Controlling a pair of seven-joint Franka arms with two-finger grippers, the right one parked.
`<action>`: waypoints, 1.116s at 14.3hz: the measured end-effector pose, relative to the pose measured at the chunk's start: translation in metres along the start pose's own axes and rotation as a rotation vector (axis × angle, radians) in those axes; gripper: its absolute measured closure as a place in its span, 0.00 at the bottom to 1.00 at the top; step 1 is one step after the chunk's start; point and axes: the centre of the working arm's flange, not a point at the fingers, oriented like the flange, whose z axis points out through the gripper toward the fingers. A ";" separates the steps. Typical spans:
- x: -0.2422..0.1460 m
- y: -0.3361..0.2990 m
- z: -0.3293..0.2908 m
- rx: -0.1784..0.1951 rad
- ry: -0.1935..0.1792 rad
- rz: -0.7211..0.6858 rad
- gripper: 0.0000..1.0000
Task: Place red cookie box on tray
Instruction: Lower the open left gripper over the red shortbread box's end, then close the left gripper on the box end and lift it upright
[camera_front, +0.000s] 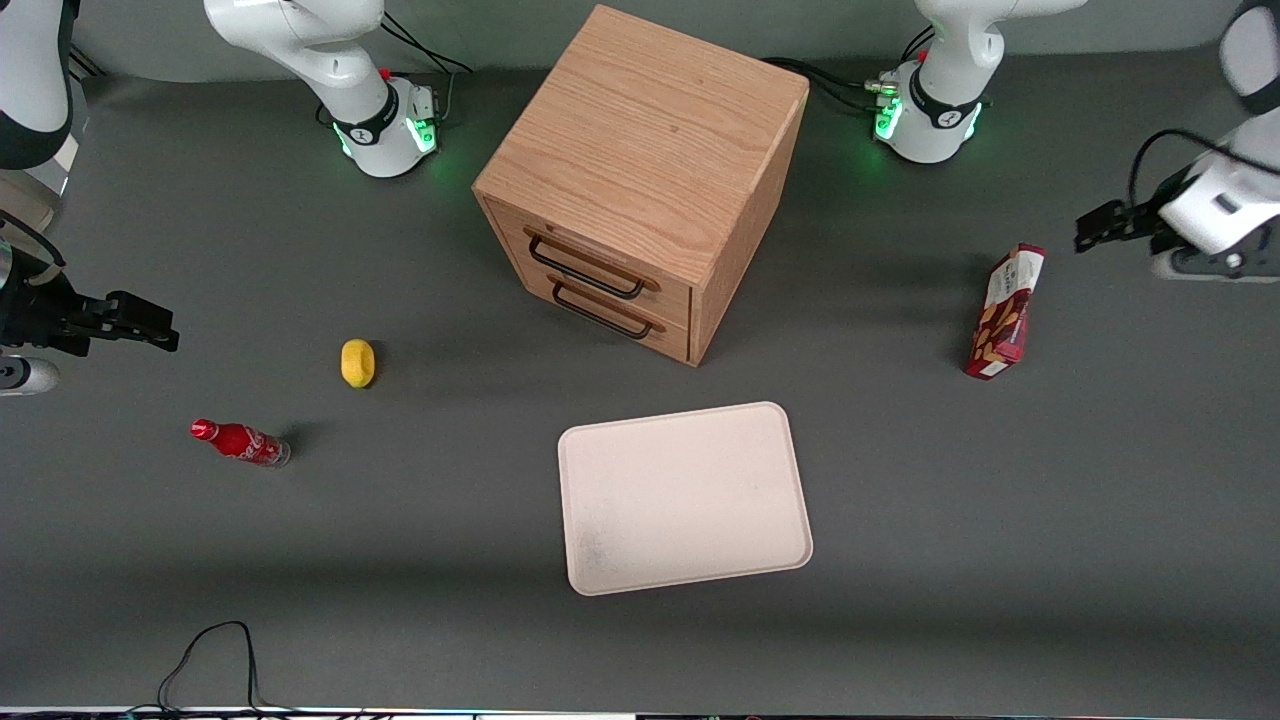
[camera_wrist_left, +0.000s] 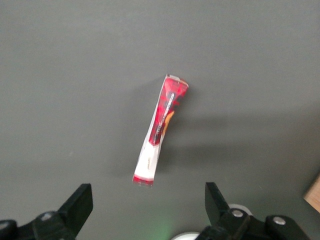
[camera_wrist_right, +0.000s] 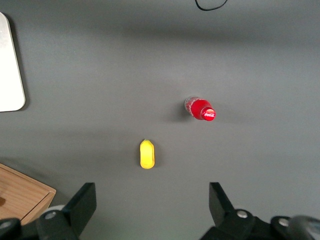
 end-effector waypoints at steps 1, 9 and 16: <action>-0.001 0.002 0.025 0.004 0.022 0.022 0.00; 0.017 0.002 0.174 0.029 0.068 0.123 0.00; 0.021 0.002 0.199 0.031 0.057 0.164 0.00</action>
